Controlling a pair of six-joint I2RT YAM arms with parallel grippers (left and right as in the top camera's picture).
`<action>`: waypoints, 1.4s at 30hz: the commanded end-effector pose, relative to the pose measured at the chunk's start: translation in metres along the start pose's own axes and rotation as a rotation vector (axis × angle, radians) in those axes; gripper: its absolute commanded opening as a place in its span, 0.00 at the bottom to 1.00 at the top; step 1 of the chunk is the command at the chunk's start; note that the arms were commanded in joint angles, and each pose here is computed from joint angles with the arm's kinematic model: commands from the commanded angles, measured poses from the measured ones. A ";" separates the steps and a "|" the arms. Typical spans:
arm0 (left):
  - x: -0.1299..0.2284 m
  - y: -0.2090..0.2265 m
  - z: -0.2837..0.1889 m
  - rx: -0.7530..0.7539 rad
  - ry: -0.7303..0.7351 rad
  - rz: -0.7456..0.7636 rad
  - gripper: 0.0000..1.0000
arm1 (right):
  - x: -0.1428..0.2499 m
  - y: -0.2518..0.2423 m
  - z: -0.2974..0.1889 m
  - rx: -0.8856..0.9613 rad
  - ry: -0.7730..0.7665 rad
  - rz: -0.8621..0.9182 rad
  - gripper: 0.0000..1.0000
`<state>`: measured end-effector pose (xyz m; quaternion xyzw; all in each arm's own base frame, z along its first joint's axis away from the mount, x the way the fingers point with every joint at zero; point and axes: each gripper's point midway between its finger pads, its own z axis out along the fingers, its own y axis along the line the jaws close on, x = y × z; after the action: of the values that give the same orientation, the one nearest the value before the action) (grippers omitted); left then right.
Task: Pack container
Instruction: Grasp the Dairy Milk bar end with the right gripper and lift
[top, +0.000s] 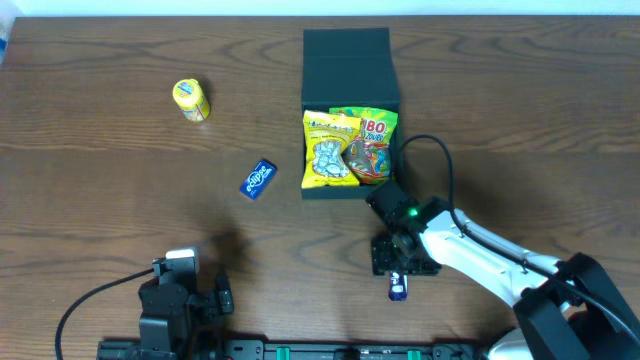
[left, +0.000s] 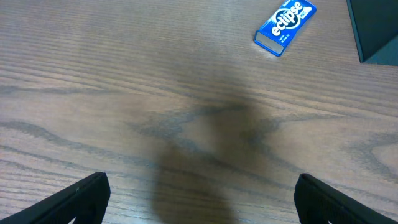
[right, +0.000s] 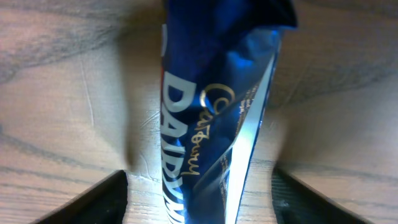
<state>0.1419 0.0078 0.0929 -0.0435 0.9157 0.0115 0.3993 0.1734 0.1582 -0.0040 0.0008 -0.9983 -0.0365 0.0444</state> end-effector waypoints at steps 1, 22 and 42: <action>0.019 0.003 0.006 -0.018 0.065 -0.015 0.96 | -0.001 -0.005 0.002 0.013 0.001 0.007 0.63; 0.019 0.003 0.006 -0.018 0.065 -0.016 0.96 | 0.000 -0.006 0.002 0.015 0.004 0.008 0.29; 0.019 0.003 0.006 -0.018 0.065 -0.015 0.96 | 0.000 -0.006 0.002 0.015 0.003 0.007 0.15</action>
<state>0.1419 0.0078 0.0929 -0.0435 0.9157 0.0115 0.3993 0.1730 0.1576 -0.0039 0.0047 -0.9984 -0.0354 0.0449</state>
